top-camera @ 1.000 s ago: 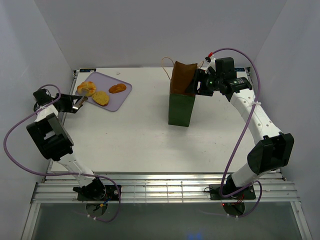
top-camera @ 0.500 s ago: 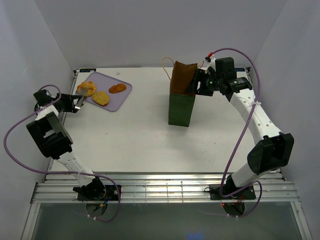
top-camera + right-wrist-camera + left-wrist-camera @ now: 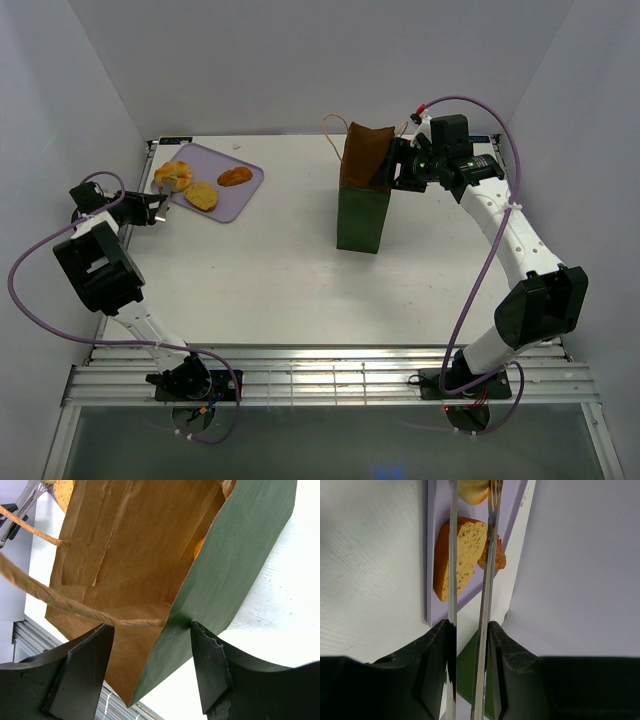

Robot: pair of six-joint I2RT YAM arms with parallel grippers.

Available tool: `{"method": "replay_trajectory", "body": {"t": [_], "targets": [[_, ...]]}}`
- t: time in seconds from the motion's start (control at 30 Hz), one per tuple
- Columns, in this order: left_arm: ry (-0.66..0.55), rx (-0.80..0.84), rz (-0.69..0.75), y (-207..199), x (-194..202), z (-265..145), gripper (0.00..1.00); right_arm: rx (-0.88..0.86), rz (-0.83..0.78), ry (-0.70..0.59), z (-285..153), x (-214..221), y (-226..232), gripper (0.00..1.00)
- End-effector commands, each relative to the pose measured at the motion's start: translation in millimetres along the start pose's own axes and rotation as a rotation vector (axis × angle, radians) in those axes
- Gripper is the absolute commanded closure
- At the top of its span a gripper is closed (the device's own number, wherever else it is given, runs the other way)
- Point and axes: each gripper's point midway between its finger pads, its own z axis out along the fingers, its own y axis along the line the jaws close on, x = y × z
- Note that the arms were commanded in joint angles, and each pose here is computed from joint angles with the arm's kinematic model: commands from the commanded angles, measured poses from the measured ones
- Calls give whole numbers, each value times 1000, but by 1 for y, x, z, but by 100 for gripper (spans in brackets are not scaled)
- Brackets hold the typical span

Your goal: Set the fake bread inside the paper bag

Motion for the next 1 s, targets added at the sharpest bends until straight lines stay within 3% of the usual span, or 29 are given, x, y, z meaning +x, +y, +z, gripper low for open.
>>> {"method": "replay_trajectory", "body": {"t": [0.0, 0.13, 0.6, 0.97], "targets": [[-32, 12, 28, -8, -4, -12, 74, -11, -24, -53, -6, -16, 5, 32], [-46, 5, 36, -11, -1, -19, 81, -10, -25, -56, -8, -16, 6, 32], [-112, 30, 73, -46, 4, -50, 94, -19, -29, -59, -8, -15, 7, 32], [-123, 100, 105, -93, 11, -78, 95, -26, -26, -55, -6, -14, 7, 32]]}}
